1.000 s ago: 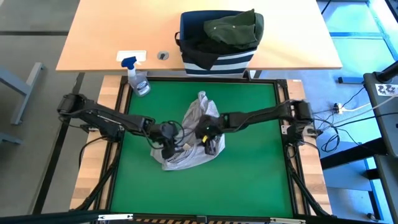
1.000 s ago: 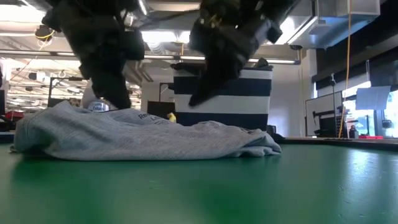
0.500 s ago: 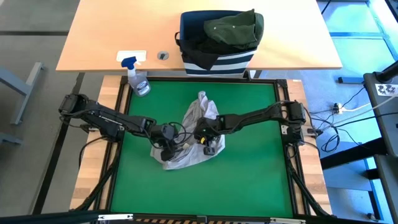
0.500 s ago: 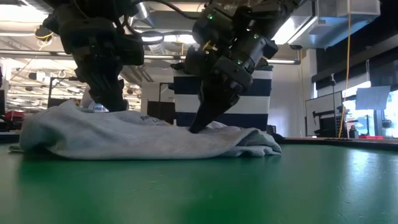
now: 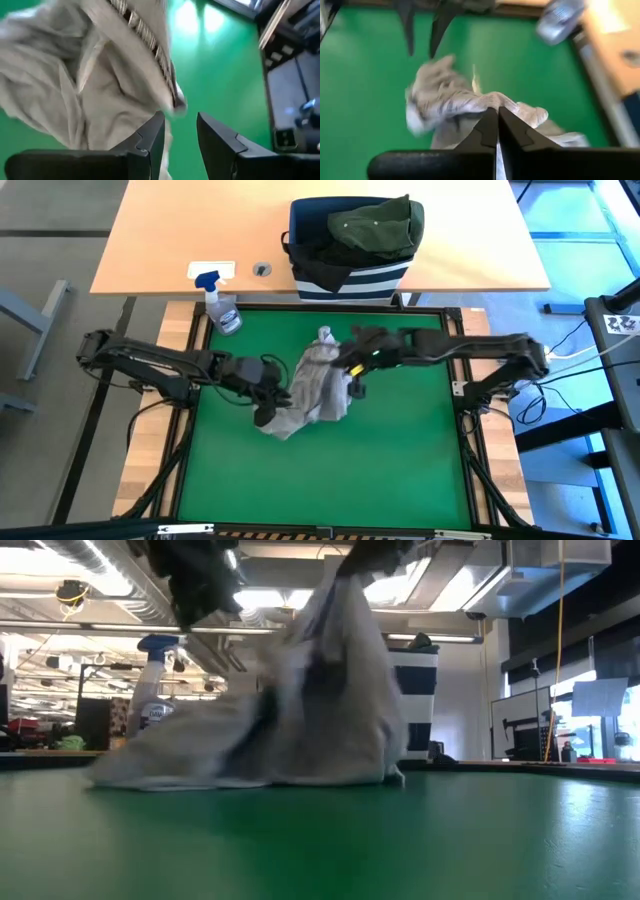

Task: Fold Laundry from Bin
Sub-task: Fold the gray shirt

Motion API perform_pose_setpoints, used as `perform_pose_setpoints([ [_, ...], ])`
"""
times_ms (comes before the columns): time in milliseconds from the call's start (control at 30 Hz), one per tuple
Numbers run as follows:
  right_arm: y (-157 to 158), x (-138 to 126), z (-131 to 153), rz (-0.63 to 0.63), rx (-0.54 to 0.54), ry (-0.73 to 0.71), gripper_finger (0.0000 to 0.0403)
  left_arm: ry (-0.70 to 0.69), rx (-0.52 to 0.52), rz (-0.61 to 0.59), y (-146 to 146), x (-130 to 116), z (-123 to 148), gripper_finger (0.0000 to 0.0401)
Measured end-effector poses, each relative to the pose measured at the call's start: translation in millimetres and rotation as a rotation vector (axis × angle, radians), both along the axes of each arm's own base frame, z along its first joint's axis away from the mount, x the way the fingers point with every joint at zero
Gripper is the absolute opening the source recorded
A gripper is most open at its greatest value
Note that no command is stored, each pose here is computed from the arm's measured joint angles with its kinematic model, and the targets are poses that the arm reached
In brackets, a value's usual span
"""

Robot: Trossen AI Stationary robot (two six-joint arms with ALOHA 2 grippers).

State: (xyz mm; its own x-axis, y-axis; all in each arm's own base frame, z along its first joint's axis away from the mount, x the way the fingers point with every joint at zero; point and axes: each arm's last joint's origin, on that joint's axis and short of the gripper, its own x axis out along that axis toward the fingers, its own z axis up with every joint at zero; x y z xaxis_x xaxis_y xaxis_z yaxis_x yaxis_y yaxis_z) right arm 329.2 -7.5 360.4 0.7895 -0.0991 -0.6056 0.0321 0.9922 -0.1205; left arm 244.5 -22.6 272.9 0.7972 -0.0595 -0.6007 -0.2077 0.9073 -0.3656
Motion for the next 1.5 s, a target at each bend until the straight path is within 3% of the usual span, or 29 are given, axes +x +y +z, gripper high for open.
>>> perform_pose_setpoints([
  [133,-5,-17,18,-0.069,-0.010,-0.040,0.0003,-0.039,0.012,0.054,8,3,3,0.0134],
  [333,-7,-19,18,-0.123,-0.039,-0.039,0.0002,-0.056,0.019,0.075,10,26,-13,0.0184],
  [467,-12,-19,17,-0.167,-0.063,-0.029,0.0004,-0.064,0.020,0.057,3,45,-29,0.0197],
  [700,-22,-20,18,-0.236,-0.065,-0.039,0.0004,-0.121,0.035,0.073,-8,72,-53,0.0198],
  [933,-23,-20,18,-0.238,-0.064,-0.041,0.0005,-0.161,0.133,0.207,-11,89,-74,0.0188],
  [1133,-22,-20,18,-0.226,-0.055,-0.041,0.0005,-0.240,0.123,0.226,-11,103,-87,0.0184],
  [1500,-22,-20,18,-0.219,-0.058,-0.040,0.0005,-0.277,0.225,0.387,3,108,-91,0.0169],
])
